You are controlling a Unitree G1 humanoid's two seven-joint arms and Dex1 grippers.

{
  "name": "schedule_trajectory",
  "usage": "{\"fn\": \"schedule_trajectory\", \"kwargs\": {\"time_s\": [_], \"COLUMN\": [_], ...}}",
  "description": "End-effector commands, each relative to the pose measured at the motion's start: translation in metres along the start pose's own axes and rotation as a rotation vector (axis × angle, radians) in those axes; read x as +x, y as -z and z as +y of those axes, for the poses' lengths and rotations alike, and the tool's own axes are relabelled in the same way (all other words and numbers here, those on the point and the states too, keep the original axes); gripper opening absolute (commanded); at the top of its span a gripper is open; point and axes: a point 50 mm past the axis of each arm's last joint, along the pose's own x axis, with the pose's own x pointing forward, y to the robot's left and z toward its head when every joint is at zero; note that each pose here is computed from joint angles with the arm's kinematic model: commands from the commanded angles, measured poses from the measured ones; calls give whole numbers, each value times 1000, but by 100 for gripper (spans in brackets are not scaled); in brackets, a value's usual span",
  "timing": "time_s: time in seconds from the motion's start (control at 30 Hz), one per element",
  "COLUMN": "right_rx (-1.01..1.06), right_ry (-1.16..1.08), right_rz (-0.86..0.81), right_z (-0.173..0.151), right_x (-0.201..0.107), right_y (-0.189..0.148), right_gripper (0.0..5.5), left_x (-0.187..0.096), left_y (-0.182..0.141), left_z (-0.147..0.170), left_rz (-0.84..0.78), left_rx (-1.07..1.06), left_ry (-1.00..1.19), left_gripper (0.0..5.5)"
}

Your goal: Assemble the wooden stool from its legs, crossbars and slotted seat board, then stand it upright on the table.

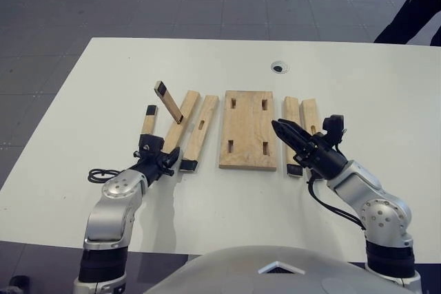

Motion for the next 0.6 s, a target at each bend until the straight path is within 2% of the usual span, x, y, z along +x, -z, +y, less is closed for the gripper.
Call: {"fn": "schedule_trajectory", "kwargs": {"time_s": [0.03,0.13,0.2,0.3,0.37,0.6], "right_rx": [5,24,56,139,196,255], "right_ry": [18,35,32,-52,-130,-278], "right_rz": [-10,-32,-77,-164,-195,-110], "right_z": [-4,-10,-13,-11,-8,-3], "right_x": [2,4,8,14,16,21], "right_y": [-5,-12,-26,-49,-61,-71], "right_gripper": [201,201,228,287,320,433], "left_x": [8,7,4,0,-2,4], "left_y": [-73,-131,-154,-150,-144,-146], "left_z": [24,28,10,-15,-23,-33], "left_rz": [-266,-492,-574,-507,-442,-345], "left_rx": [-32,-97,-136,-192,-239,-337], "left_ry": [-60,4,259,674,870,1134], "left_gripper": [210,210,210,209,209,209]}}
